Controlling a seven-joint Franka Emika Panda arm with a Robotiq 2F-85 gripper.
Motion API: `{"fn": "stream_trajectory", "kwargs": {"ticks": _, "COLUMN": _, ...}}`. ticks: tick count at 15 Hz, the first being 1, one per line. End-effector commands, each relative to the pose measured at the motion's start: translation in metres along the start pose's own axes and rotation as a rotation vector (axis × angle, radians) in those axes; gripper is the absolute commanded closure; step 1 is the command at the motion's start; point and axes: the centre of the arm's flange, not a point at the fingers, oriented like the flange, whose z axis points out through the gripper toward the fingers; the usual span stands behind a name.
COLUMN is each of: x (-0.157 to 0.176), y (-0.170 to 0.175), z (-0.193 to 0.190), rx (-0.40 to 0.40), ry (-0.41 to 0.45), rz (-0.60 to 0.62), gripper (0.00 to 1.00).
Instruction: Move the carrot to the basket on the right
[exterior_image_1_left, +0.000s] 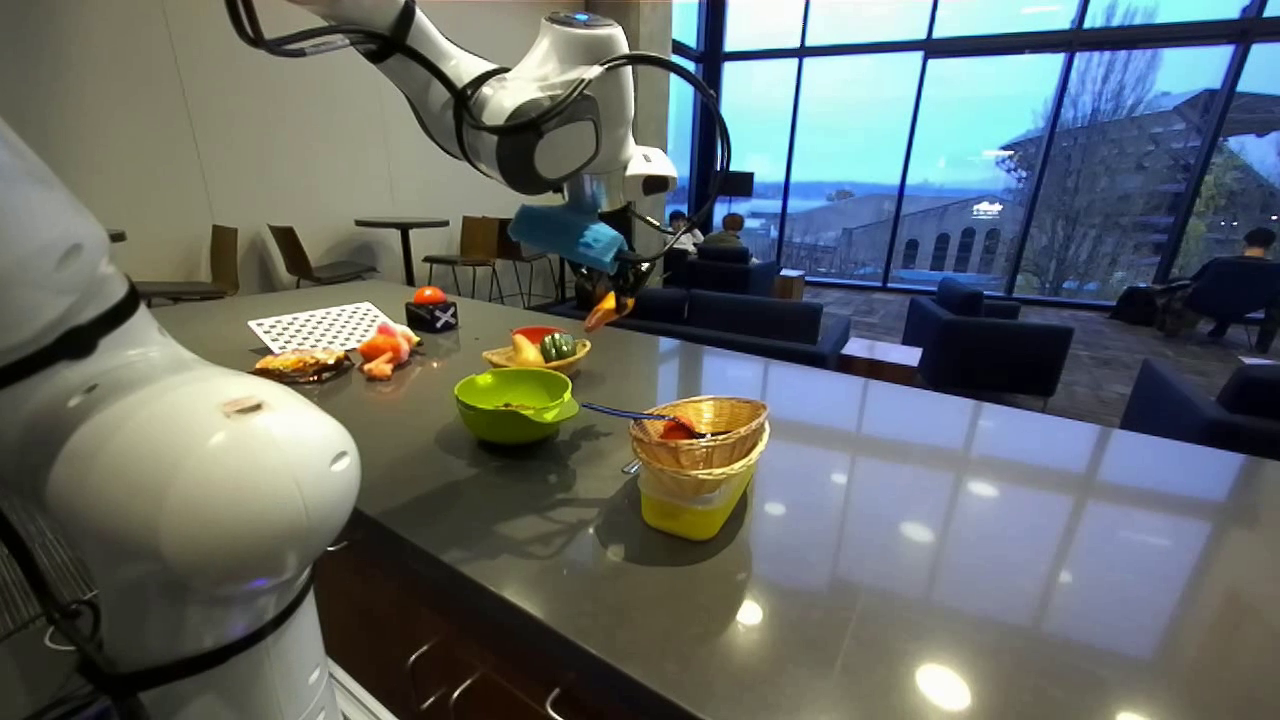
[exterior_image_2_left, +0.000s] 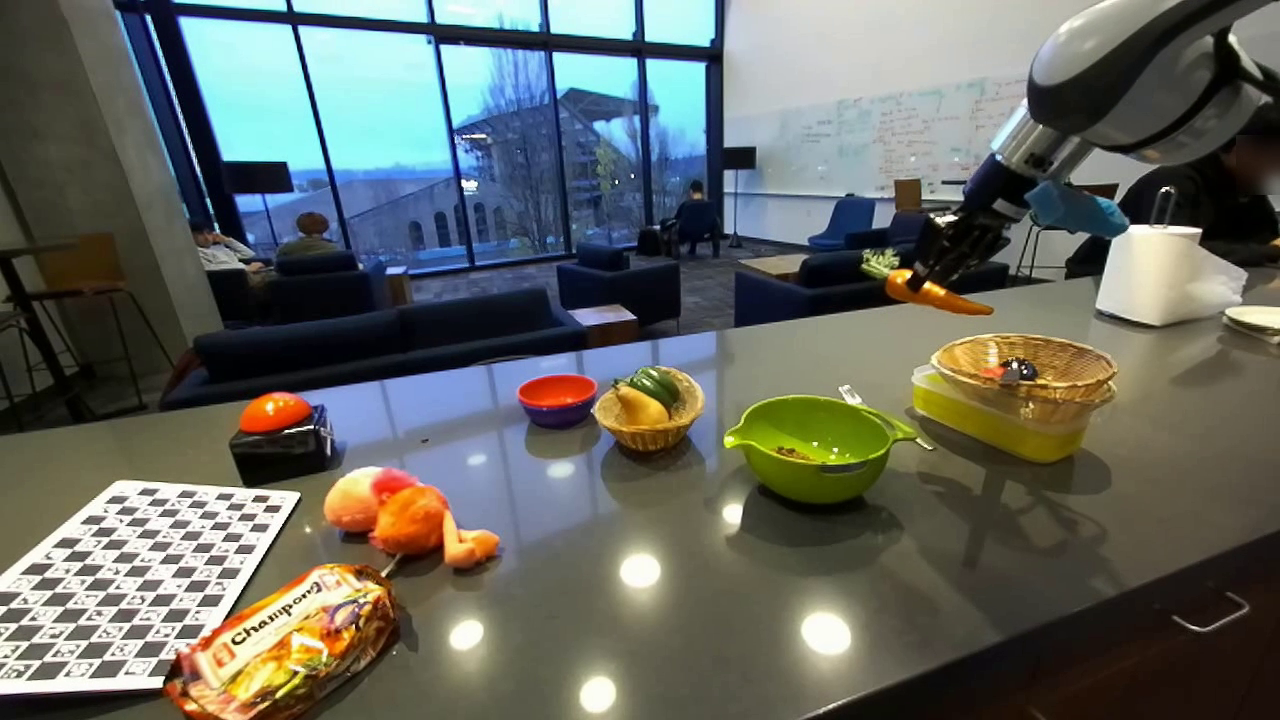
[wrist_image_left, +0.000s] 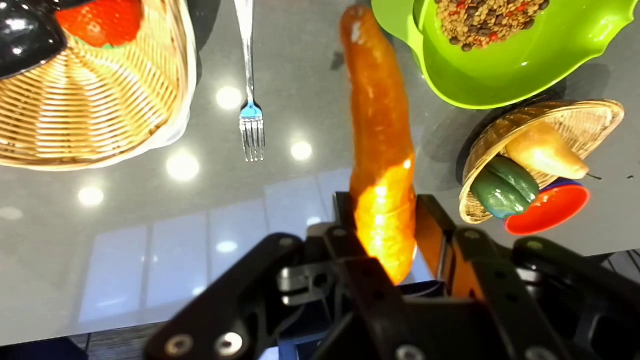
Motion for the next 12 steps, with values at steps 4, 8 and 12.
{"fn": "stream_trajectory", "kwargs": {"ticks": 4, "x": -0.0003, "y": 0.0003, "z": 0.0021, "rx": 0.0, "ry": -0.005, "rz": 0.001, "gripper": 0.64}}
{"fn": "stream_trajectory", "kwargs": {"ticks": 8, "x": -0.0004, "y": 0.0003, "z": 0.0022, "rx": 0.0, "ry": -0.005, "rz": 0.001, "gripper": 0.64}}
{"fn": "stream_trajectory", "kwargs": {"ticks": 12, "x": -0.0056, "y": 0.0087, "z": -0.0063, "rx": -0.058, "ry": -0.011, "rz": 0.049, "gripper": 0.89}}
